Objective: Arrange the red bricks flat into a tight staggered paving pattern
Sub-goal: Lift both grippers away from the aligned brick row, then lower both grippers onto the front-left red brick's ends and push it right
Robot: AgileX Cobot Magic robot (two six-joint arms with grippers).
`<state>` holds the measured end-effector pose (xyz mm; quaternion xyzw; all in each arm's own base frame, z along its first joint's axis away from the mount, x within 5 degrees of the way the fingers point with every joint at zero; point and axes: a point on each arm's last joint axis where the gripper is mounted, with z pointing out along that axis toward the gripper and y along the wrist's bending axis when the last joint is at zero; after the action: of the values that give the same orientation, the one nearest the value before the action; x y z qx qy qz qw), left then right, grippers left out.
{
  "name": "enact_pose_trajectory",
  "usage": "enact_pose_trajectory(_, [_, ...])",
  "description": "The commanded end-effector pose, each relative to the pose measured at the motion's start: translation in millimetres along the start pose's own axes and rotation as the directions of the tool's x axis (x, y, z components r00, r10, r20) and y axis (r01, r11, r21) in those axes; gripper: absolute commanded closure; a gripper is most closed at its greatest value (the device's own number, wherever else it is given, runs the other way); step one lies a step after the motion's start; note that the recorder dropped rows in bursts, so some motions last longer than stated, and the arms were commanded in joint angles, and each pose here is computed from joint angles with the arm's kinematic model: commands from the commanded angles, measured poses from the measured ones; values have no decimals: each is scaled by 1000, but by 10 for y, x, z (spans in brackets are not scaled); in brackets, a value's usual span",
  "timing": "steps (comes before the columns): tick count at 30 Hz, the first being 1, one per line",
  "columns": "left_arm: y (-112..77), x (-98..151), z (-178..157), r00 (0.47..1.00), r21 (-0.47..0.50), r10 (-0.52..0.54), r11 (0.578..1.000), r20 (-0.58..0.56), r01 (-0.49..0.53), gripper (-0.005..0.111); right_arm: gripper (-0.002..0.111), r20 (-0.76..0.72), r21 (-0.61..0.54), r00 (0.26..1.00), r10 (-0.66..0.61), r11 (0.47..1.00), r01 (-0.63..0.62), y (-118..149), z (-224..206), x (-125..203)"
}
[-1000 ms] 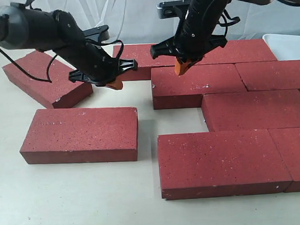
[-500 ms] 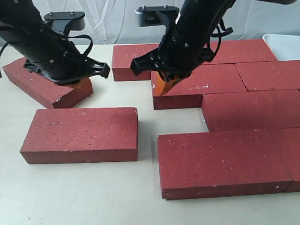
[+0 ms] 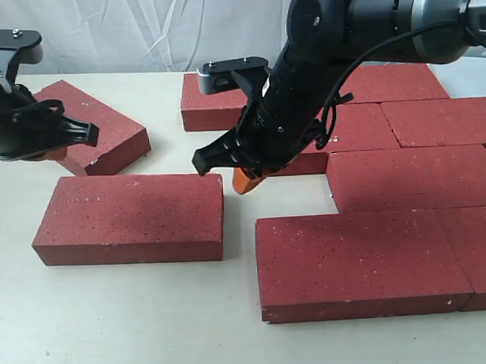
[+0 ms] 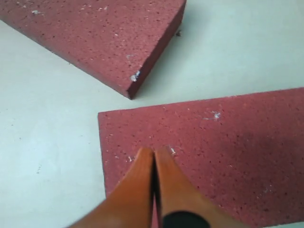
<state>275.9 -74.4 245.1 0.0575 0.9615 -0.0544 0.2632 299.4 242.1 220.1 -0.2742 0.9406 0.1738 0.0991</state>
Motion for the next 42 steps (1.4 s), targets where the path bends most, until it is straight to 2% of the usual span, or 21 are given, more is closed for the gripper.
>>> enact_pose_trajectory(1, [111, -38, -17, 998, -13, -46, 999, 50, 47, 107, 109, 47, -1, 999, 0, 1000, 0, 6, -15, -35])
enact_pose_trajectory(6, [280, -61, 13, 995, -50, -79, 995, 59, 82, 107, 109, 75, 2, 997, 0, 1000, 0, 3, -17, -60])
enact_pose_trajectory(13, [466, -15, 273, 989, -85, -148, 986, -22, 146, 107, 109, 127, -69, 989, 74, 995, -65, 57, -15, -114])
enact_pose_trajectory(19, [493, 37, 487, 987, -103, -137, 986, -85, 128, 107, 109, 118, -103, 985, 123, 989, -111, 55, 91, -118])
enact_pose_trajectory(24, [502, 67, 603, 984, -106, -137, 986, -114, 125, 107, 109, 30, -116, 988, 153, 982, -149, 19, 311, -72])
enact_pose_trajectory(27, [515, 75, 630, 985, -116, -118, 988, -123, 104, 107, 109, 3, -141, 981, 192, 972, -190, 16, 418, -66])
enact_pose_trajectory(33, [535, 75, 632, 989, -133, -82, 989, -126, 65, 107, 109, -18, -210, 981, 195, 958, -195, 41, 562, -68])
enact_pose_trajectory(42, [551, 121, 741, 987, -139, -65, 989, -146, 45, 107, 109, -49, -204, 977, 208, 955, -213, -2, 724, -44])
